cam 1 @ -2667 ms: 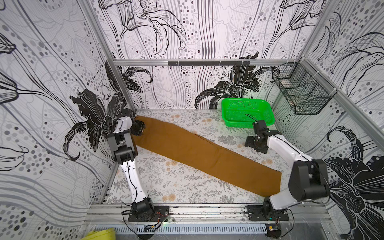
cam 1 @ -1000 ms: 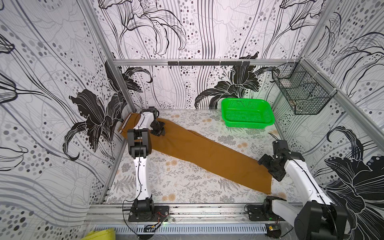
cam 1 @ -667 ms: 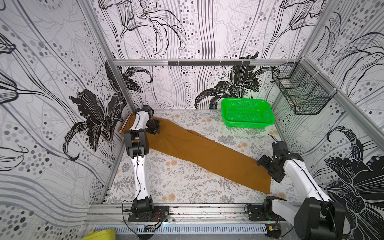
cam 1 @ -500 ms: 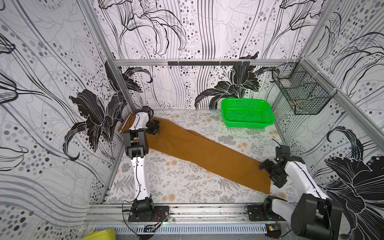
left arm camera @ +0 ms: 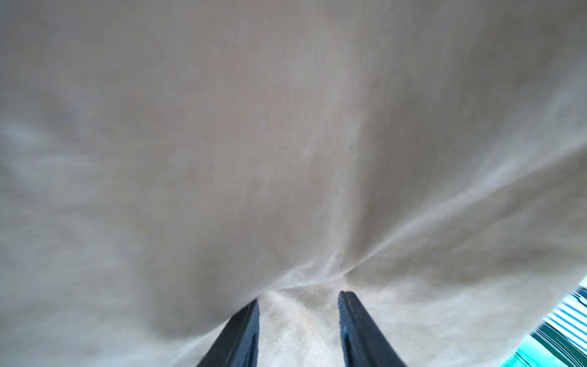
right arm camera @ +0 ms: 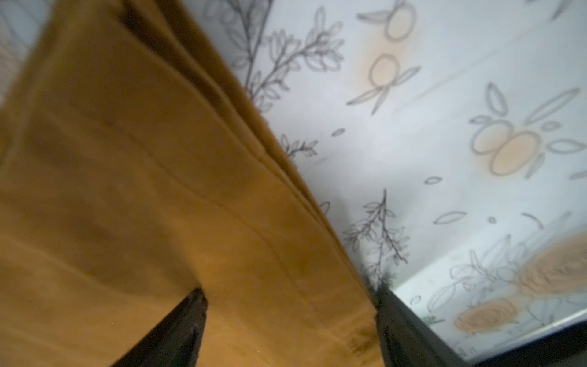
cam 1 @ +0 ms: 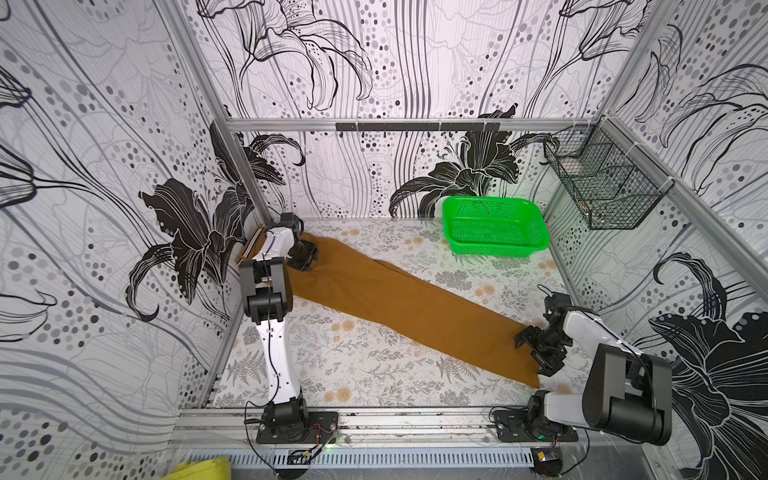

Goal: Roll up the long pants
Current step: Fold the long pant at the center of the board.

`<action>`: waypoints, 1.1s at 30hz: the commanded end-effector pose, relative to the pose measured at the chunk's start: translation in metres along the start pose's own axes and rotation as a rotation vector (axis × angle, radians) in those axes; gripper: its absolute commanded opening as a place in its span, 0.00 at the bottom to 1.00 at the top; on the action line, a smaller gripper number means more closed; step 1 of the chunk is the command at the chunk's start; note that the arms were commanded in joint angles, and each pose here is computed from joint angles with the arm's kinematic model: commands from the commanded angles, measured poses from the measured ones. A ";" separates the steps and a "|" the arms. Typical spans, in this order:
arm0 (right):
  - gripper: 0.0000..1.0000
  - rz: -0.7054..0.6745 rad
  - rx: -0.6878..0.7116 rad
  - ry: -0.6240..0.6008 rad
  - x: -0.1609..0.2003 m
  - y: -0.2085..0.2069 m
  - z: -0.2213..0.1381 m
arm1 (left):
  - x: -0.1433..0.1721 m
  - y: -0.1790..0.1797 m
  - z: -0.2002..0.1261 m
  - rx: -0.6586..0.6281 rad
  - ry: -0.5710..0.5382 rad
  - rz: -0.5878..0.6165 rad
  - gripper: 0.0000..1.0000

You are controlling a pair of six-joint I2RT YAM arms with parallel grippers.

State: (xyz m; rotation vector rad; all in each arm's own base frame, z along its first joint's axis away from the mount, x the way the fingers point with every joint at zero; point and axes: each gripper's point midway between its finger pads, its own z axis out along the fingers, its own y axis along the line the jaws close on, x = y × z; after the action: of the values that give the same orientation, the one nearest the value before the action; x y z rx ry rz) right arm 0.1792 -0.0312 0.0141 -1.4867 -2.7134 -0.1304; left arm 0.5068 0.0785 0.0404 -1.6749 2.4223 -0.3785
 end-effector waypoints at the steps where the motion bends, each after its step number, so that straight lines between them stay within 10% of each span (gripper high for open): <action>1: 0.77 0.017 -0.081 0.073 0.012 0.011 0.022 | -0.005 -0.009 -0.024 0.036 -0.057 0.029 0.45; 11: 0.02 -0.029 -0.292 0.089 0.017 0.049 0.015 | 0.007 -0.019 -0.029 0.049 -0.054 0.062 0.42; 21: 0.00 -0.387 -0.479 -0.315 0.013 0.137 -0.101 | 0.062 -0.031 -0.033 -0.010 -0.066 0.204 0.37; 33: 0.00 -0.665 -0.730 -0.509 0.052 0.225 -0.198 | 0.114 -0.012 -0.017 -0.091 -0.066 0.254 0.28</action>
State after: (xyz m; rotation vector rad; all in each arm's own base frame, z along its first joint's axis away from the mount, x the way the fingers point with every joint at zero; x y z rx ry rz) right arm 0.3241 0.1107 0.1995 -0.6651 -3.6176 -0.9105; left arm 0.4793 -0.0222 0.0611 -1.3762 2.5997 -0.2242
